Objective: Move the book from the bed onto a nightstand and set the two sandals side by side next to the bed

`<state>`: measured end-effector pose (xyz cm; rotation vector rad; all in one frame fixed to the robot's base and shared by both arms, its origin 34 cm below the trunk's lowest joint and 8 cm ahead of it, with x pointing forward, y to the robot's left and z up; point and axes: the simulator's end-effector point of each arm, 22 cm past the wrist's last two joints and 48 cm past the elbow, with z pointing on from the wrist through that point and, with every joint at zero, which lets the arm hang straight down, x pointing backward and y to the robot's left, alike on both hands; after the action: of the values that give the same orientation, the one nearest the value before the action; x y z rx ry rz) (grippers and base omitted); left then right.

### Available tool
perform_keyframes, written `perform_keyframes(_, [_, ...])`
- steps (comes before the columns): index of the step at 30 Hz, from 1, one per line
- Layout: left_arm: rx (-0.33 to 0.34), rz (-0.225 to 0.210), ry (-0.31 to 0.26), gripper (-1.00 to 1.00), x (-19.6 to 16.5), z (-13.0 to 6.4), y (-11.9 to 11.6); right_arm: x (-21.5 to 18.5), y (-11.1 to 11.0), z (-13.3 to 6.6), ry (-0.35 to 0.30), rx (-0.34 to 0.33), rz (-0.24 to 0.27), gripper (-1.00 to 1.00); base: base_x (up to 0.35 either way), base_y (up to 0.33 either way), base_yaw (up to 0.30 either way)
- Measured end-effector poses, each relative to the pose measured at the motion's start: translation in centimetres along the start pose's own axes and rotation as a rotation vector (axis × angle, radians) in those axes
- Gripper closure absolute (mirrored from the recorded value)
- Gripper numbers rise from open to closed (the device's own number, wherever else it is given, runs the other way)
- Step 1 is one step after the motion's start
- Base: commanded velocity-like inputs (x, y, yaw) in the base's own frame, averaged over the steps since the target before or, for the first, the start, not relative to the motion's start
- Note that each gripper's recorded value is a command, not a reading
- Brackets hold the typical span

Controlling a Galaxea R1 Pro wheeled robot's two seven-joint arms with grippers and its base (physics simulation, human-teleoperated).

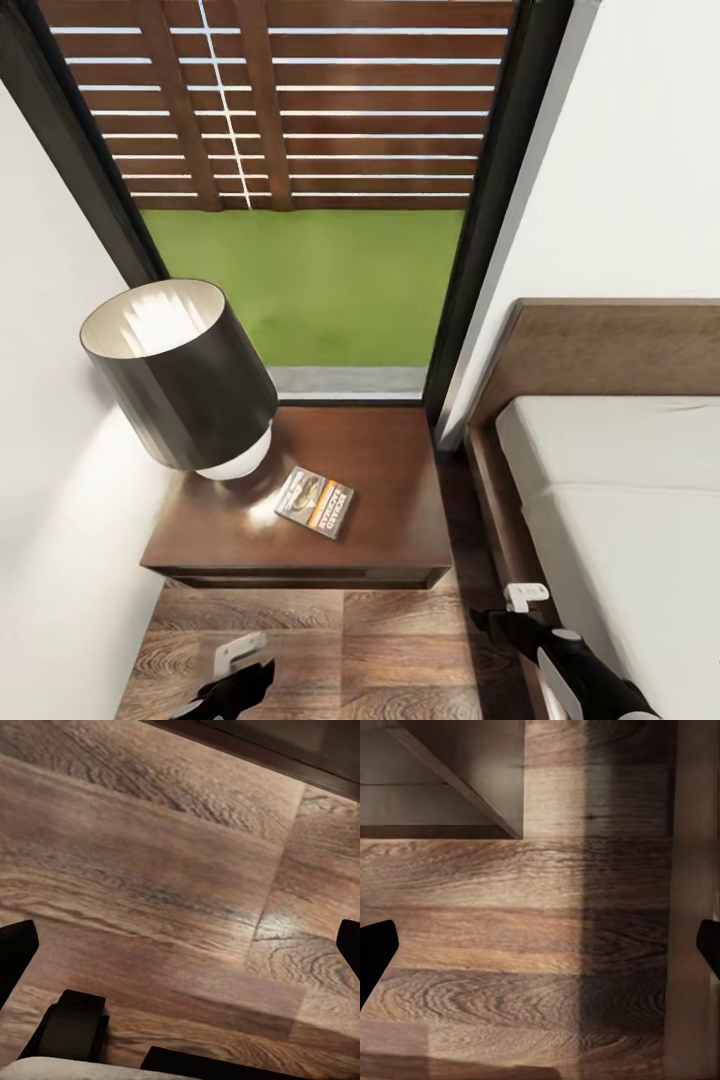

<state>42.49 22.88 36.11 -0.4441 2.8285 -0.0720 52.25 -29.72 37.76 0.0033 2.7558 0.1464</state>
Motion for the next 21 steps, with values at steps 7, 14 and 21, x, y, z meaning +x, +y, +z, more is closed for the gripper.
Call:
perform_keyframes(7, [-0.017,0.006,0.018,-1.0,0.5,-1.1,0.7,2.7,-0.5,-1.1,0.062,0.017,0.006,-1.0,0.0,0.0,0.0])
perform_keyframes(14, [-0.053,0.013,0.068,-1.0,2.5,-2.2,2.6,6.4,-0.5,-2.3,0.153,0.088,0.027,-1.0,0.0,0.0,0.0])
perform_keyframes(21, [-0.074,0.019,0.133,-1.0,5.2,-3.5,4.4,11.0,0.6,-4.0,0.262,0.094,0.041,-1.0,0.0,0.0,0.0])
